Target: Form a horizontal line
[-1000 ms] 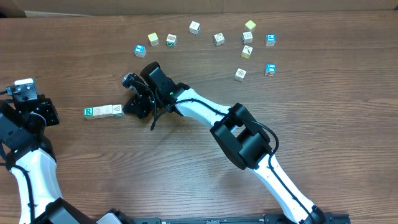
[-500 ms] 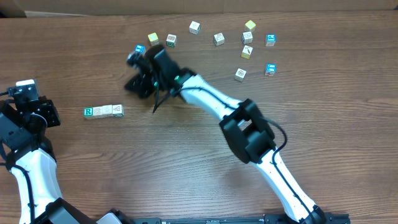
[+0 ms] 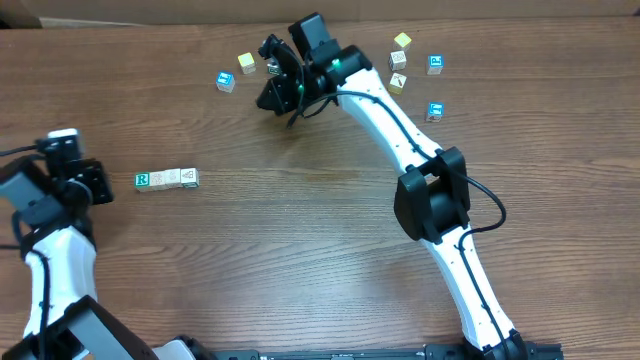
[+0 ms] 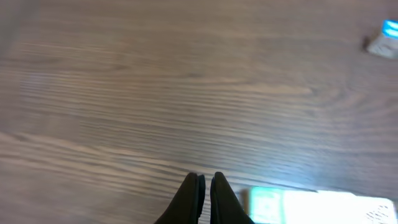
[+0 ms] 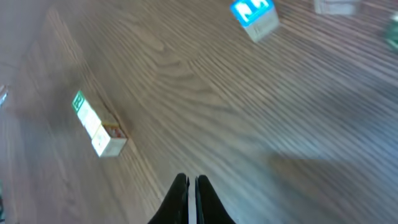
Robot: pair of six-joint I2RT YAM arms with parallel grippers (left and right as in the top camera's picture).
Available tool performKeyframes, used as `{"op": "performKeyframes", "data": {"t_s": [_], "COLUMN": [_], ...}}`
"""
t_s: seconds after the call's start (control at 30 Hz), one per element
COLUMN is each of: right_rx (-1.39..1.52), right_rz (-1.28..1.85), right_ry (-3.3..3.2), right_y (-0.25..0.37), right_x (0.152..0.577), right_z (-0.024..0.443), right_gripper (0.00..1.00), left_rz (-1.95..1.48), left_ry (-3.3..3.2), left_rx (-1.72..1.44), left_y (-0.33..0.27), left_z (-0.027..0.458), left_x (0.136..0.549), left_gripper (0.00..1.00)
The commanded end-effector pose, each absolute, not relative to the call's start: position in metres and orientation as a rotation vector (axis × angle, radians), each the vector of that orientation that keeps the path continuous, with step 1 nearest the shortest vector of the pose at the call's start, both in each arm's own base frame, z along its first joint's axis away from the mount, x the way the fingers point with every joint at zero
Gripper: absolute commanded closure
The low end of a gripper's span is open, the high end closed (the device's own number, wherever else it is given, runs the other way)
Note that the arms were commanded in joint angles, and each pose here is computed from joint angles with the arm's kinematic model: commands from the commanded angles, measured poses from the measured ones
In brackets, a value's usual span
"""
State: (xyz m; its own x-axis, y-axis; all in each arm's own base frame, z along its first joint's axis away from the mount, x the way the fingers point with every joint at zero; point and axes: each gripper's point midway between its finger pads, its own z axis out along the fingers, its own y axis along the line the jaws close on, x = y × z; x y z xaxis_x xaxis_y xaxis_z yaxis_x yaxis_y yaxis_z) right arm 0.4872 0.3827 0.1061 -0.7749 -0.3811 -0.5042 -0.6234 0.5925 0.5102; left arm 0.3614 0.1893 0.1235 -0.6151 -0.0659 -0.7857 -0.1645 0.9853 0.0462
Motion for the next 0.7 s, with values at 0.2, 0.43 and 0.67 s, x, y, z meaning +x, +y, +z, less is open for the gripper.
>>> {"op": "performKeyframes", "data": {"t_s": [0.2,0.43,0.67], "right_rx": [-0.528,-0.302,-0.094], "right_rz": [0.466,0.364,0.304], "right_ry": [2.55,2.522,2.477], "right_y": [0.223,0.124,0.046], "right_x": [0.492,0.448,0.414], "right_z": [0.242,0.328,0.371], "right_gripper": [0.96,0.96,0.96], "left_rz": [0.204,0.091,-0.005], "left_ry": [2.102,1.96,1.933], "left_rx": [0.085,0.12,0.192], "left_y": [0.117,0.065,0.034], "left_z": [0.208,0.294,0.311], "left_x": [0.386,0.371,0.352], "left_gripper": [0.96,0.96,0.95]}}
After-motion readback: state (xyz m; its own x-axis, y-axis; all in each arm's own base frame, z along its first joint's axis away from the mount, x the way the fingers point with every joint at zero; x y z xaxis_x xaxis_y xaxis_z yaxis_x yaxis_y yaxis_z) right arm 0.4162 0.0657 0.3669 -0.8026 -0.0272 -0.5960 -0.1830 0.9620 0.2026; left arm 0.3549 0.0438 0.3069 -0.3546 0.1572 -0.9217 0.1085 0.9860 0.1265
